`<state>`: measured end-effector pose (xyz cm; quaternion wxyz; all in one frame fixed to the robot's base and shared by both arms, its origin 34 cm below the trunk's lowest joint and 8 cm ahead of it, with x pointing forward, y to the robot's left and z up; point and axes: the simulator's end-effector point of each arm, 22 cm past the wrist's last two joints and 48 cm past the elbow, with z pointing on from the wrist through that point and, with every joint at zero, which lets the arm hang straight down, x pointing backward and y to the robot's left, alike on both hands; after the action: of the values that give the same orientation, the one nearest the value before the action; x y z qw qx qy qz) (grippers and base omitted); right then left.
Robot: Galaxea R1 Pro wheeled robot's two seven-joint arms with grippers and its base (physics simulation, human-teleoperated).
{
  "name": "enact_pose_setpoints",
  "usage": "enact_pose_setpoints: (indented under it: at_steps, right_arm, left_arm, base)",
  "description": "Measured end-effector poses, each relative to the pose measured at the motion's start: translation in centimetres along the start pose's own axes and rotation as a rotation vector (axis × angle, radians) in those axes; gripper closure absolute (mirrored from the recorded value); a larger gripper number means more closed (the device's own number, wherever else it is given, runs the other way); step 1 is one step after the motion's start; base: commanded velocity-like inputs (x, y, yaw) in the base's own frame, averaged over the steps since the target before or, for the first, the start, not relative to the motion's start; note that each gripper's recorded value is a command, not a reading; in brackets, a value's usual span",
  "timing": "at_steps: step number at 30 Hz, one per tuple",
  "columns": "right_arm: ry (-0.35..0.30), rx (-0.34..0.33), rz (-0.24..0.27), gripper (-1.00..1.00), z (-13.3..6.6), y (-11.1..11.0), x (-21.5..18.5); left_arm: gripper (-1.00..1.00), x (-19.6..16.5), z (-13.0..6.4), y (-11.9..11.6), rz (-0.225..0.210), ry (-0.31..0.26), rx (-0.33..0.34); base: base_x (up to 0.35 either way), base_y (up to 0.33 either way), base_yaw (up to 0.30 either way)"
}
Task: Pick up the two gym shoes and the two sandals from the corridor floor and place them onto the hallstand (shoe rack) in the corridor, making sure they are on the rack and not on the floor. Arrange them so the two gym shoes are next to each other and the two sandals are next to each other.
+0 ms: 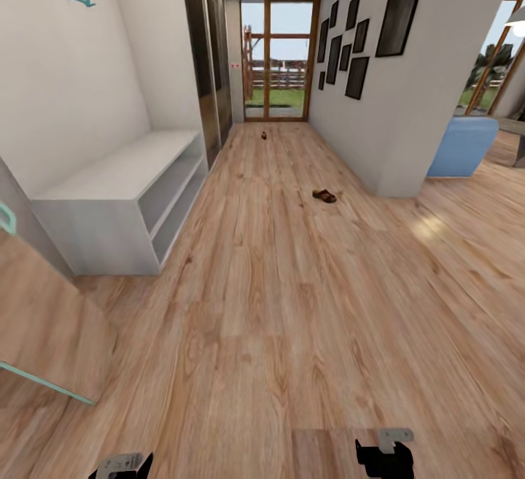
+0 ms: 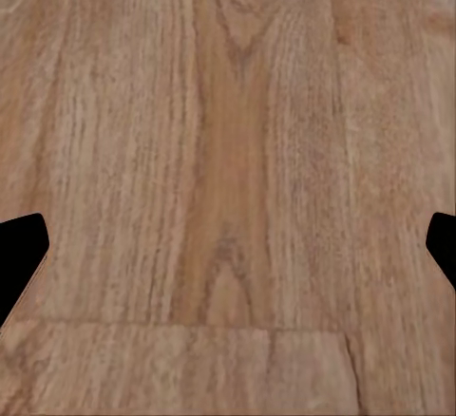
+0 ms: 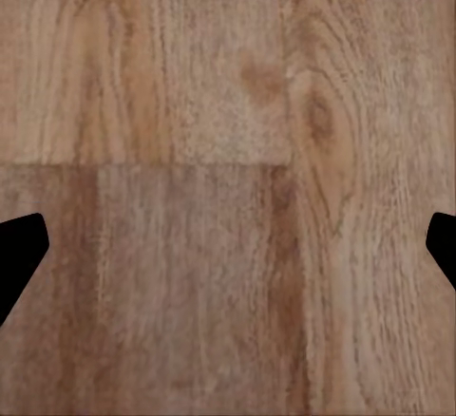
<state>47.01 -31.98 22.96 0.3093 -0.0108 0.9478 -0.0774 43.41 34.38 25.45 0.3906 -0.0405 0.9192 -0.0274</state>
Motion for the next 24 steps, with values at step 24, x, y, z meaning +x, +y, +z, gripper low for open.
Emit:
enact_pose_setpoints:
  at_steps: [24]
  right_arm:
    - [0.0, 0.0, 0.0, -1.0, 0.0, -0.01, -0.01]
  left_arm:
    - [-1.0, 0.0, 0.0, 0.0, 0.0, 0.0, 0.0]
  base:
    - [0.339, 0.0, 0.0]
